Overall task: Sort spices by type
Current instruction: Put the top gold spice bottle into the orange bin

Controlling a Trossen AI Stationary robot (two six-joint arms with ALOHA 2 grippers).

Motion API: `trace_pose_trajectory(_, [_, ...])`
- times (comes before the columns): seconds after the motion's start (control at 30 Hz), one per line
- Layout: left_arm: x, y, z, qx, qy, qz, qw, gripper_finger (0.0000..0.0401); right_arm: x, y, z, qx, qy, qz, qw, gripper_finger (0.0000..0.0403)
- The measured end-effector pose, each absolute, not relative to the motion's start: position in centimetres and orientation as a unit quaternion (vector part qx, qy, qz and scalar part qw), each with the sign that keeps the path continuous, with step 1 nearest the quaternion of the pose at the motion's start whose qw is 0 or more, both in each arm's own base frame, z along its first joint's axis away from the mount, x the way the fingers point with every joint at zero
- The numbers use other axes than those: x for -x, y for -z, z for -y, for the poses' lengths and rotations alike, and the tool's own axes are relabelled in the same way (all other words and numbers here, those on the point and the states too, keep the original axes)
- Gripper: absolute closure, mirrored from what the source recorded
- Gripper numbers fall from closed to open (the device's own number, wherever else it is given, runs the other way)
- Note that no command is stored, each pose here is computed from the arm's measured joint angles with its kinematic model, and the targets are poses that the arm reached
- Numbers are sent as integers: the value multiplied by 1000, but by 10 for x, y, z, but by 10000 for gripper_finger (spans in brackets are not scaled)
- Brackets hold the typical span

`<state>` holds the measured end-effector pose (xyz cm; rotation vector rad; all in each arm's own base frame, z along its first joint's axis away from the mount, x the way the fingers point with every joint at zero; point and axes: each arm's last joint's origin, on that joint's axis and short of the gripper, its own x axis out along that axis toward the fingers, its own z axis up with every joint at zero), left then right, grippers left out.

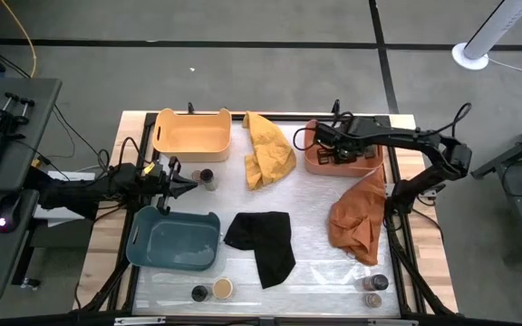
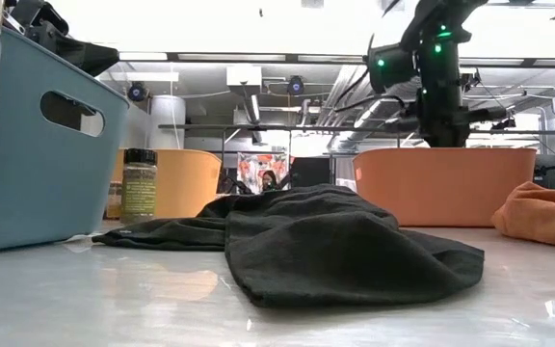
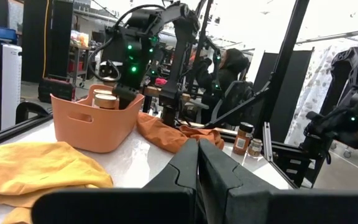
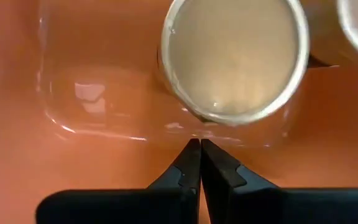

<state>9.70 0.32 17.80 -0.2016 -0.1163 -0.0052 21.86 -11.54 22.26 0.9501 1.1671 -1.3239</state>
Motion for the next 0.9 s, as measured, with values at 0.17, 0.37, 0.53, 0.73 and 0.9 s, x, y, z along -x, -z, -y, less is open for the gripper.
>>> trace_pose_trajectory(0.17, [-97,-178,-3,101,3,58,993,401,-220,-219,118,-394,576,-464,546,402])
trace_pose_trajectory(0.37, [-97,-178,-3,101,3,58,993,401,-217,-219,123,-380,600,-450,542,402])
trace_pose_trajectory(0.53, [-97,-178,-3,101,3,58,993,401,-214,-219,129,-374,614,-441,537,402])
trace_pose_trajectory(0.73, [-97,-178,-3,101,3,58,993,401,-213,-220,135,-366,622,-429,544,402])
trace_pose_trajectory(0.9, [-97,-178,-3,101,3,58,993,401,-212,-220,137,-358,631,-422,544,403])
